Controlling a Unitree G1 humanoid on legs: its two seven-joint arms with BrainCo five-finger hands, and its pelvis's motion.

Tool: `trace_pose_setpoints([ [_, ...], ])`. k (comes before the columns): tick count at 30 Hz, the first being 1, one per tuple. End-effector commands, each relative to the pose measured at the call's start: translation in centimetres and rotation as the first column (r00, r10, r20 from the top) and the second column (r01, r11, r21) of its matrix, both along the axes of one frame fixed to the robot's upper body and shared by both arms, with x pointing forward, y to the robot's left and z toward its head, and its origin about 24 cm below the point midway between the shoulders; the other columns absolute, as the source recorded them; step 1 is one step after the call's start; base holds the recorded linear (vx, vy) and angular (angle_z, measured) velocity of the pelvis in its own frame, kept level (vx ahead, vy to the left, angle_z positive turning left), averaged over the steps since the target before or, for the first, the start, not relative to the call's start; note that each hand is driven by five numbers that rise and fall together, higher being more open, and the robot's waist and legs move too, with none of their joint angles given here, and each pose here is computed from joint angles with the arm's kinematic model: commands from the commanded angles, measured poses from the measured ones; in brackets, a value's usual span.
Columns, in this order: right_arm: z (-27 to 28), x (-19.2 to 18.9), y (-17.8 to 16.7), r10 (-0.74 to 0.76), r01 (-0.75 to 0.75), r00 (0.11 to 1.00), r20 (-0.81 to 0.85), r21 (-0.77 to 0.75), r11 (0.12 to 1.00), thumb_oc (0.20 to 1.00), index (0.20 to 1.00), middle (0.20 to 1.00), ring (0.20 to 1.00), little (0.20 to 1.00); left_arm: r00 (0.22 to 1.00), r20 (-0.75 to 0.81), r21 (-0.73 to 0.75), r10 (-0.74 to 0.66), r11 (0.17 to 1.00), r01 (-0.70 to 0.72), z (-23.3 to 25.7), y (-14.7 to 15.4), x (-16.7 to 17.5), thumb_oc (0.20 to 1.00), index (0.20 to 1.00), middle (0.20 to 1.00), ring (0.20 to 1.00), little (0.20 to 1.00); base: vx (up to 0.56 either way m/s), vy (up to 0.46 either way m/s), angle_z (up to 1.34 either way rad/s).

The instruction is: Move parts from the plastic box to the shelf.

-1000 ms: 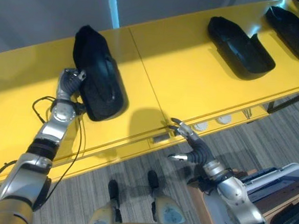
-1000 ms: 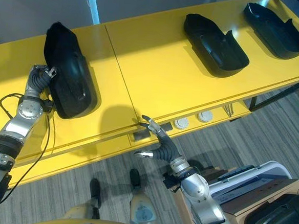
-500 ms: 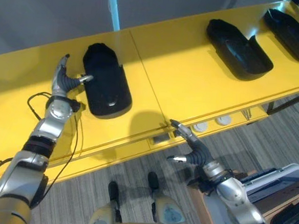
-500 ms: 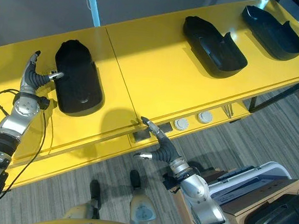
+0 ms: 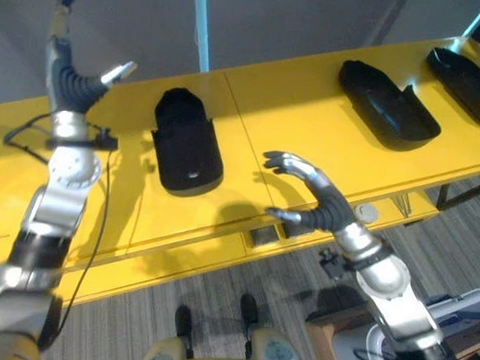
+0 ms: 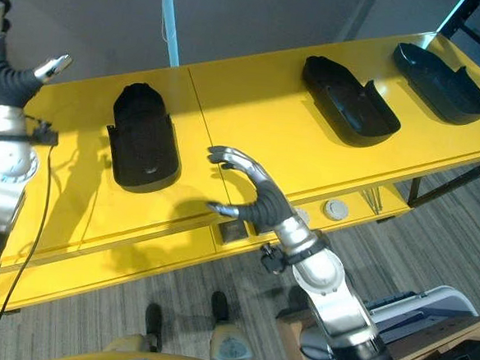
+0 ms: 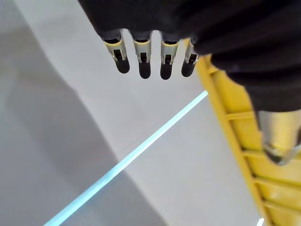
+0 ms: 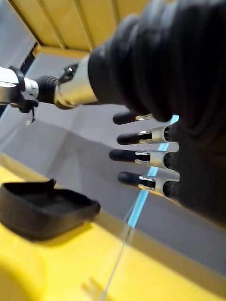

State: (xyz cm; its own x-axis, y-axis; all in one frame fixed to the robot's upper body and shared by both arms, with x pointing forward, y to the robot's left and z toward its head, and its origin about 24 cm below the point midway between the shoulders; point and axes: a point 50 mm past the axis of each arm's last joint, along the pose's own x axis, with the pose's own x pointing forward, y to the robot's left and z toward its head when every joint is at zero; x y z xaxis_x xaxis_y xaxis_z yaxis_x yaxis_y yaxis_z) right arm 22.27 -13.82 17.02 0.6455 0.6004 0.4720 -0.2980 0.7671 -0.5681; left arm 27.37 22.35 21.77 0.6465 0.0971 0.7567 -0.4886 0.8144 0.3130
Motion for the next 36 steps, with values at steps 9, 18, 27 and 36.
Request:
trace_pose_setpoints([
  [9, -2.5, 2.7, 3.3, 0.108, -0.096, 0.984, -0.143, 0.086, 0.992, 0.200, 0.200, 0.200, 0.200, 0.200, 0.969, -0.189, -0.128, -0.157, 0.983, 0.134, -6.5, 0.6, -4.4, 1.000, 1.000, 1.000, 1.000, 1.000, 0.02, 0.004, 0.25],
  [18, -3.9, 2.7, 3.8, 0.154, -0.133, 0.960, -0.236, 0.102, 0.986, 0.200, 0.200, 0.200, 0.200, 0.200, 0.942, -0.293, -0.187, -0.162, 0.976, 0.110, -8.8, 1.4, -4.9, 1.000, 1.000, 1.000, 1.000, 1.000, -0.01, 0.002, 0.17],
  [27, -6.9, 2.5, 4.4, 0.158, -0.140, 0.918, -0.363, 0.075, 0.987, 0.200, 0.200, 0.200, 0.200, 0.200, 0.936, -0.289, -0.182, -0.200, 0.972, 0.152, -8.5, 0.8, -4.7, 1.000, 1.000, 1.000, 1.000, 1.000, 0.00, 0.011, 0.05],
  [36, -7.1, 4.4, 4.6, 0.074, -0.077, 0.936, -0.344, 0.006, 0.997, 0.200, 0.200, 0.200, 0.200, 0.200, 0.920, -0.297, -0.185, -0.256, 0.961, 0.207, -8.4, -0.2, -4.5, 1.000, 1.000, 1.000, 1.000, 1.000, 0.00, 0.000, 0.00],
])
